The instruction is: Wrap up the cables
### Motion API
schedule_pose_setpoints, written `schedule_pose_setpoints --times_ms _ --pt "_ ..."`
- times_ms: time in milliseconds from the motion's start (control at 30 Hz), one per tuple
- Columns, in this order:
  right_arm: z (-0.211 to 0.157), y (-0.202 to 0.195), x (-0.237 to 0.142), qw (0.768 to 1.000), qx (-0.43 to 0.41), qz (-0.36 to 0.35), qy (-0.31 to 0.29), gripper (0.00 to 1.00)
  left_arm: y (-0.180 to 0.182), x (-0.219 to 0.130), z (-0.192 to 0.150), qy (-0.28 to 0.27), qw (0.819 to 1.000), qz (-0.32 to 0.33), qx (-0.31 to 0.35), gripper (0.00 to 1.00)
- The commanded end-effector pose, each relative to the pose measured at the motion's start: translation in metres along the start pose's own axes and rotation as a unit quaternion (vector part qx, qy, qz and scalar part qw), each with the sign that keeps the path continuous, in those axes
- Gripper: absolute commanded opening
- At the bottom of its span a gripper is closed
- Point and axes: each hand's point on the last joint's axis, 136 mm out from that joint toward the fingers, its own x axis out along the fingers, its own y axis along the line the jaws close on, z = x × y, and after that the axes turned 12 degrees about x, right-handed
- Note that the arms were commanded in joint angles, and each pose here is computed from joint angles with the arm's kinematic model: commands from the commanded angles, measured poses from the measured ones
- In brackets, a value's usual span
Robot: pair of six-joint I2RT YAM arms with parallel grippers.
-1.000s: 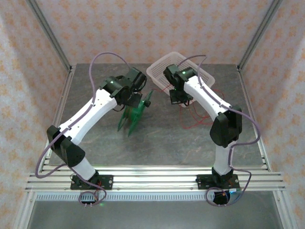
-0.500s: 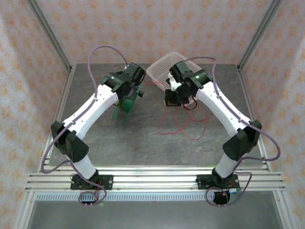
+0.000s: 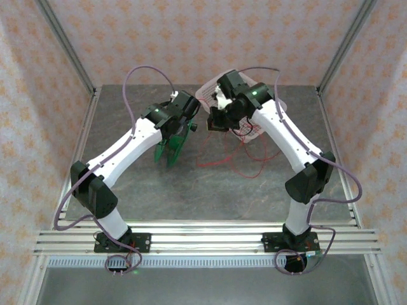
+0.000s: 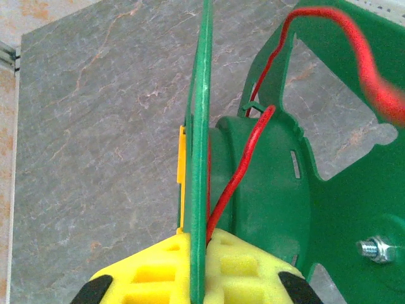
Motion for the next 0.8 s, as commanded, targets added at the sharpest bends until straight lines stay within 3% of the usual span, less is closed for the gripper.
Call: schedule_pose_setpoints --times_ms 0,167,533,700,767 --pt "-0.044 0.008 -0.006 0.999 -0.017 0.014 0.036 0.00 0.019 0.001 0.002 -0.001 0.997 0.013 -0.075 0.00" --pt "-0.078 -0.008 -0.001 0.999 0.001 0.017 0.045 0.00 0.034 0.000 0.005 -0.006 0.992 0.010 -0.126 0.00" --pt "-0.129 0.028 0.023 0.993 -0.069 0.012 0.092 0.00 0.048 0.005 0.002 0.012 0.985 0.047 -0.166 0.00" --pt "-0.133 0.015 0.042 0.993 -0.068 -0.038 0.088 0.00 0.053 0.002 0.003 0.009 0.981 0.050 -0.185 0.00" --pt "-0.121 0.001 0.040 0.993 -0.066 -0.078 0.055 0.00 0.046 0.004 0.004 0.010 0.980 0.023 -0.197 0.00"
